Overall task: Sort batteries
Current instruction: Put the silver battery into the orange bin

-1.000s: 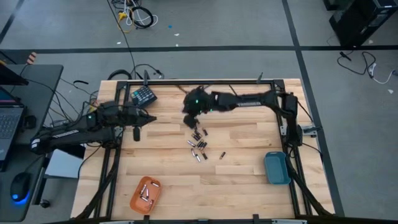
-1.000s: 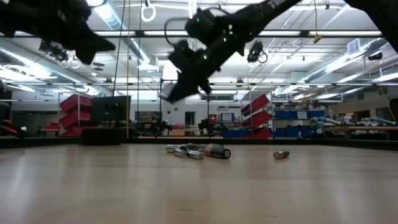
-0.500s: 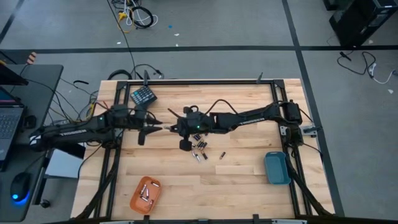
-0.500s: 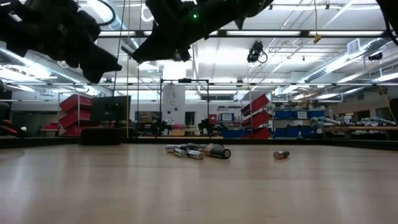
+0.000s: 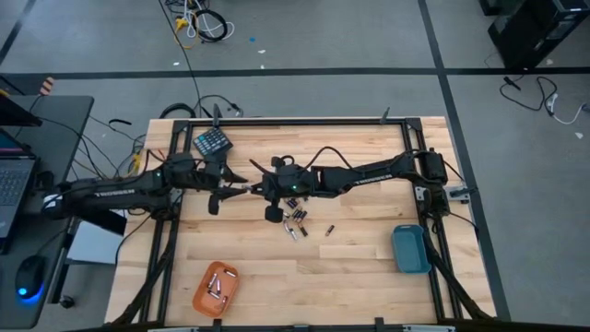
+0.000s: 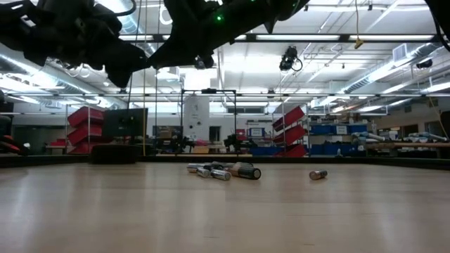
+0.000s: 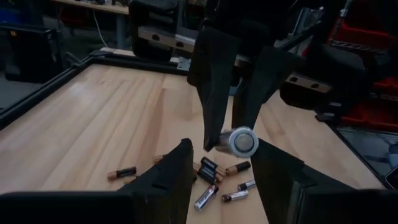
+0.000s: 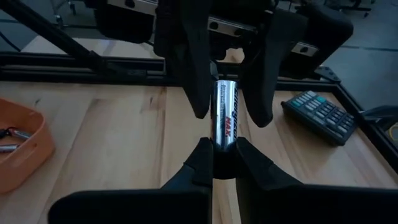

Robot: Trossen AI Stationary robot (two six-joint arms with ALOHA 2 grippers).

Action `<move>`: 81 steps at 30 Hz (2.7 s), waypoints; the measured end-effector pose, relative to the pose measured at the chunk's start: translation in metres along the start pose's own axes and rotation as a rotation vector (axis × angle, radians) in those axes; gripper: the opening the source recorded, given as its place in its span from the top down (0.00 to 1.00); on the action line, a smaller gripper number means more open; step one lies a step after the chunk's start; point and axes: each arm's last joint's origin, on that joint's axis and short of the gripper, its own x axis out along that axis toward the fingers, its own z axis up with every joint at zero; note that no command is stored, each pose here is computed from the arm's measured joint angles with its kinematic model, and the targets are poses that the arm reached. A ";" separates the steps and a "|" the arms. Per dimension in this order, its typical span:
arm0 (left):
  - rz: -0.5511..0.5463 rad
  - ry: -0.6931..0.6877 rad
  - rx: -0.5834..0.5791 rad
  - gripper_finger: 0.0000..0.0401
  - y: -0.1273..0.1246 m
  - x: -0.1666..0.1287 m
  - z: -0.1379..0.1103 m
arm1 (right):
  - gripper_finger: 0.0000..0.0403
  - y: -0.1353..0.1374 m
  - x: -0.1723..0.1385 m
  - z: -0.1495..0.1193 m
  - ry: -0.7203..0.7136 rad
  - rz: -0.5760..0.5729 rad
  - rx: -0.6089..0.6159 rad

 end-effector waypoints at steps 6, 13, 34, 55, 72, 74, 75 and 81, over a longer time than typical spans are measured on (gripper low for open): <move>0.001 -0.013 0.004 0.61 0.001 0.003 0.001 | 0.94 0.000 0.000 0.000 0.001 -0.002 -0.002; 0.005 -0.018 0.006 0.72 0.001 0.003 0.001 | 0.94 -0.001 0.000 0.000 0.002 -0.007 -0.001; 0.019 -0.042 -0.064 0.96 0.001 0.003 0.004 | 0.78 -0.001 -0.005 -0.002 0.062 0.005 0.053; -0.080 0.302 -0.157 0.96 -0.094 0.009 0.007 | 0.75 -0.006 -0.092 0.023 0.316 0.012 0.092; 0.051 0.880 -0.080 0.97 -0.210 -0.001 0.004 | 0.75 0.012 -0.077 -0.037 0.350 0.024 0.175; 0.045 0.911 -0.122 0.97 -0.219 -0.004 -0.002 | 0.75 0.013 -0.076 -0.039 0.360 0.023 0.181; 0.049 0.921 -0.137 0.97 -0.222 -0.005 -0.005 | 0.75 0.013 -0.076 -0.039 0.353 0.023 0.183; 0.070 0.921 -0.161 0.90 -0.233 -0.001 -0.017 | 0.75 0.014 -0.075 -0.033 0.295 0.048 0.190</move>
